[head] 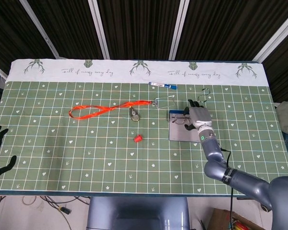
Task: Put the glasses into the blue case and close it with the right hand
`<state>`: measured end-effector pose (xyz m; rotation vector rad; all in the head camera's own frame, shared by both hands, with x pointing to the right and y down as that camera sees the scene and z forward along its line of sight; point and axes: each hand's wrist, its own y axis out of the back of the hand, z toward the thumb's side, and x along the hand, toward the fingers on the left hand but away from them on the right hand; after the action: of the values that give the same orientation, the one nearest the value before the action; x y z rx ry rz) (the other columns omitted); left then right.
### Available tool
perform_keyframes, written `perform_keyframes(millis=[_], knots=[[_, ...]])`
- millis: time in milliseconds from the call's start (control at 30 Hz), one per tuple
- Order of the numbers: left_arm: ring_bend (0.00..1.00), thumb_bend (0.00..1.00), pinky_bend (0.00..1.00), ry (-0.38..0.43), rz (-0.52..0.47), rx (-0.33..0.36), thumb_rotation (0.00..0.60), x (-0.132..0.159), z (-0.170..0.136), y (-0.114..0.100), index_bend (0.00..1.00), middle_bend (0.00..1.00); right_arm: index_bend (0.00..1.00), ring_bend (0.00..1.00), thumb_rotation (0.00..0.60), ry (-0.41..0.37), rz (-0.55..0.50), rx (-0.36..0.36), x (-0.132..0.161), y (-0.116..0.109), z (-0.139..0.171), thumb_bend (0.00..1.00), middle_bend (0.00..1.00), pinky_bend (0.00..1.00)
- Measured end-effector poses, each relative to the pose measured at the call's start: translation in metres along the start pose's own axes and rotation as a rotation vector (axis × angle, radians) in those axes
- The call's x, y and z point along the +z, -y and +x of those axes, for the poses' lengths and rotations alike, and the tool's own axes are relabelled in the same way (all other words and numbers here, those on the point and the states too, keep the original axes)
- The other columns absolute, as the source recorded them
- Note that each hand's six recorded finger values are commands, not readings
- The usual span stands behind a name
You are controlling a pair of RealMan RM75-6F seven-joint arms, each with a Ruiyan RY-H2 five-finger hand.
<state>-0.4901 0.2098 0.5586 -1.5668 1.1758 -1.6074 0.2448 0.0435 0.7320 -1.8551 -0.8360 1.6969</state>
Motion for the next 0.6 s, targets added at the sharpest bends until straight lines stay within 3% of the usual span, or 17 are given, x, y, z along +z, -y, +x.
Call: perform_keyframes(millis=[133, 267, 467, 600], knots=[[0.0, 0.35, 0.0, 0.0, 0.0, 0.004, 0.6, 0.001, 0.0, 0.0, 0.07, 0.0, 0.14, 0.08, 0.6, -0.039, -0.009, -0.019, 0.004, 0.001, 0.019, 0.35, 0.01, 0.19], [0.0, 0.35, 0.0, -0.002, -0.002, 0.004, 0.6, 0.001, -0.001, 0.0, 0.07, 0.0, 0.11, 0.16, 0.6, -0.062, -0.003, -0.027, 0.001, 0.006, 0.04, 0.35, 0.13, 0.19], [0.0, 0.35, 0.0, -0.002, -0.003, 0.006, 0.6, 0.001, -0.001, 0.0, 0.07, 0.0, 0.1, 0.38, 0.6, -0.047, 0.022, 0.004, -0.013, 0.022, 0.058, 0.35, 0.32, 0.35], [0.0, 0.35, 0.0, -0.003, -0.003, 0.006, 0.6, 0.001, -0.001, 0.0, 0.07, 0.0, 0.1, 0.48, 0.6, -0.043, 0.045, 0.022, -0.016, 0.027, 0.059, 0.36, 0.4, 0.41]])
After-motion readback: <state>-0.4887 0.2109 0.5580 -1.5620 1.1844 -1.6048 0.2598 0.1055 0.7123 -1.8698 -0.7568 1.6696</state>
